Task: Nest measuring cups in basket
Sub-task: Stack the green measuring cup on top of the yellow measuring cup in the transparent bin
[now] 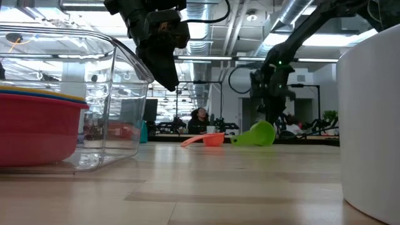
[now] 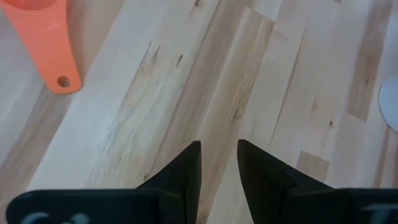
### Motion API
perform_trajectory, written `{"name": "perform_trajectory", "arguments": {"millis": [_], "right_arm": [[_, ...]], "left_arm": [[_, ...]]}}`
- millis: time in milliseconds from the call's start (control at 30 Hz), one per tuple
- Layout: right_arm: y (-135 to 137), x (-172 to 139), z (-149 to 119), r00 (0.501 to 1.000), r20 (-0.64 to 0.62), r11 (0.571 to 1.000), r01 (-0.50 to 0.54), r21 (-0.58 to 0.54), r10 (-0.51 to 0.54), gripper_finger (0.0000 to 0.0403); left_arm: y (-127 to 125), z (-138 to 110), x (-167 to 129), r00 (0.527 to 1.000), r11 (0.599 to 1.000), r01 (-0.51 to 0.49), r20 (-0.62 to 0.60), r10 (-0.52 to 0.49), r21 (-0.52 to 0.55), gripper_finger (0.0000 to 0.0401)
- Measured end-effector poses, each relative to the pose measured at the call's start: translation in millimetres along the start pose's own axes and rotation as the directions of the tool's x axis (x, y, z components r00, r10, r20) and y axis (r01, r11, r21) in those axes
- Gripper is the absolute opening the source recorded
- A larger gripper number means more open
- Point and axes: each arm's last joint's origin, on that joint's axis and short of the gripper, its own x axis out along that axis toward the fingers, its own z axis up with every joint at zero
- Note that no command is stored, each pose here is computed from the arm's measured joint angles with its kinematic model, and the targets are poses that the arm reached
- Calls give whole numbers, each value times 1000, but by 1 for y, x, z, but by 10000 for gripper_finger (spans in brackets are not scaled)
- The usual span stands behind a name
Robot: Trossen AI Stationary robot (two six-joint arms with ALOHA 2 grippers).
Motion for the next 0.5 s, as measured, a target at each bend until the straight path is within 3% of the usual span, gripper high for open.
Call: {"name": "perform_trajectory", "arguments": {"millis": [100,233,367,500], "right_arm": [[12,-11,0,999,-41,999,-34,18,35,64],[6,-21,-16,979,-194,983,97,154,-66,47],[-8,-31,-31,976,-172,945,176,275,-132,33],[-19,-33,-30,969,-108,932,244,268,-222,19]], "left_arm": [[0,-1,0,1000,1000,-5,-6,5,20,91],[1,0,0,1000,998,-19,-1,19,52,91],[1,0,0,1000,997,-28,4,28,67,91],[1,1,0,999,997,-37,23,35,69,91]]}}
